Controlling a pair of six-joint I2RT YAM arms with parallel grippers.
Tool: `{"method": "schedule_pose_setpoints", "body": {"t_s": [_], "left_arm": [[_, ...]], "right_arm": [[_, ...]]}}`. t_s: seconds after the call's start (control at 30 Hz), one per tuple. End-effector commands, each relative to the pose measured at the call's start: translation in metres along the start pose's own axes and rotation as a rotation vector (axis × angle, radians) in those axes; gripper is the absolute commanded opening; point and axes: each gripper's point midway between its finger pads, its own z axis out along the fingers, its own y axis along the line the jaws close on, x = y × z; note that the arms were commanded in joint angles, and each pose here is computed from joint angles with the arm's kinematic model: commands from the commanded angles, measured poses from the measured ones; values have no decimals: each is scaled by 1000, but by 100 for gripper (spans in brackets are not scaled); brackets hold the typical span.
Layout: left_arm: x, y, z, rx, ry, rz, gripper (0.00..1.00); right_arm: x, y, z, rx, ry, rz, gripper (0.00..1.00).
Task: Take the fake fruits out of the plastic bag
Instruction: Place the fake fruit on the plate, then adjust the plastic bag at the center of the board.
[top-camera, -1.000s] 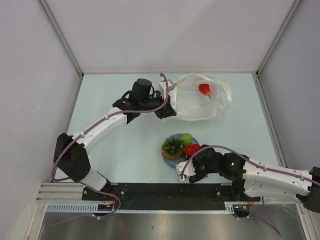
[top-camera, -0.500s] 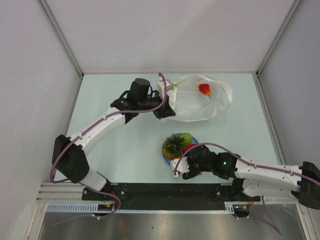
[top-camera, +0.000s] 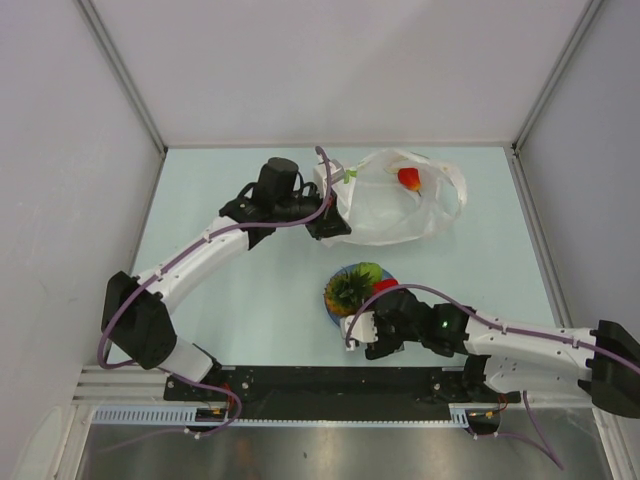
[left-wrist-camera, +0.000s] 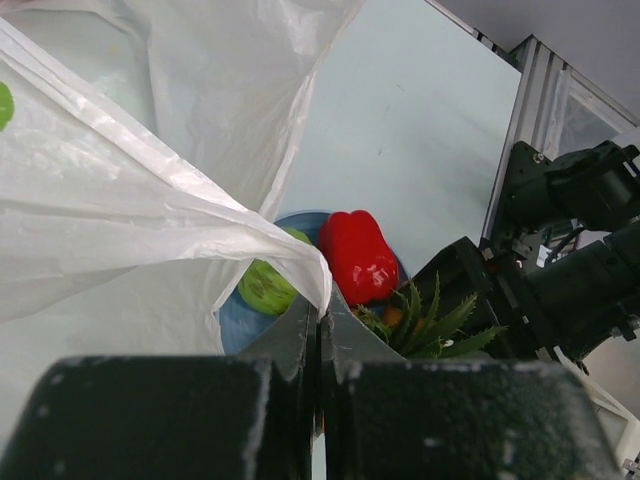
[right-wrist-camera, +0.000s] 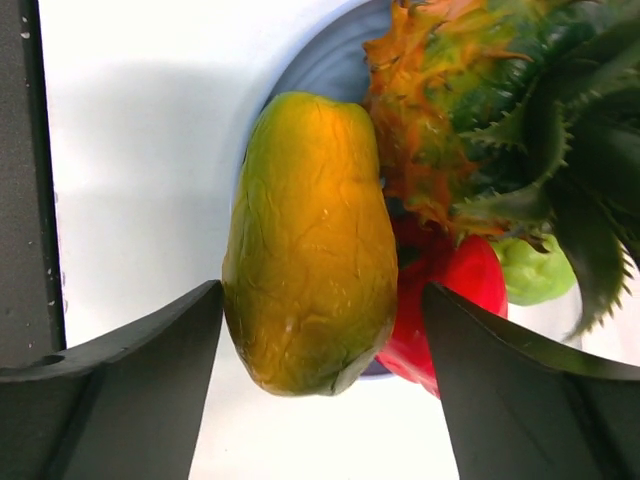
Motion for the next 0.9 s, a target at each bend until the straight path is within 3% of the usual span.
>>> {"method": "schedule_pose_setpoints", "body": {"t_s": [0.0, 0.3, 0.4, 0.5, 0.57, 0.67, 0.73, 0.77, 0.8, 0.87], "left_arm": [[-25, -19, -11, 43, -70, 40, 0], [-27, -25, -15, 61, -54, 58, 0], [-33, -25, -15, 69, -48, 75, 0], [-32, -31, -16, 113, -20, 57, 0], [-29, -33, -21, 138, -12, 34, 0], [-31, -27, -33, 124, -23, 42, 0], [-33, -18, -44, 107, -21, 17, 0], [-38, -16, -48, 105, -30, 43, 0], [-38, -15, -52, 109, -27, 31, 0], [-43, -7, -60, 90, -42, 31, 0]], "right_arm": [[2, -3, -10, 15, 2, -14, 86], [-14, -16, -72, 26, -67, -19, 96], [-16, -46, -108, 200, -91, -14, 100], [-37, -90, -151, 430, -232, 37, 100], [-35, -115, -158, 507, -227, 127, 98], [-29, -173, -159, 621, -255, 363, 85], [-33, -196, -154, 595, -328, 429, 61], [-10, -219, -137, 607, -281, 497, 51], [-8, -229, -130, 598, -296, 534, 31], [8, -261, -109, 624, -282, 566, 19]]}}
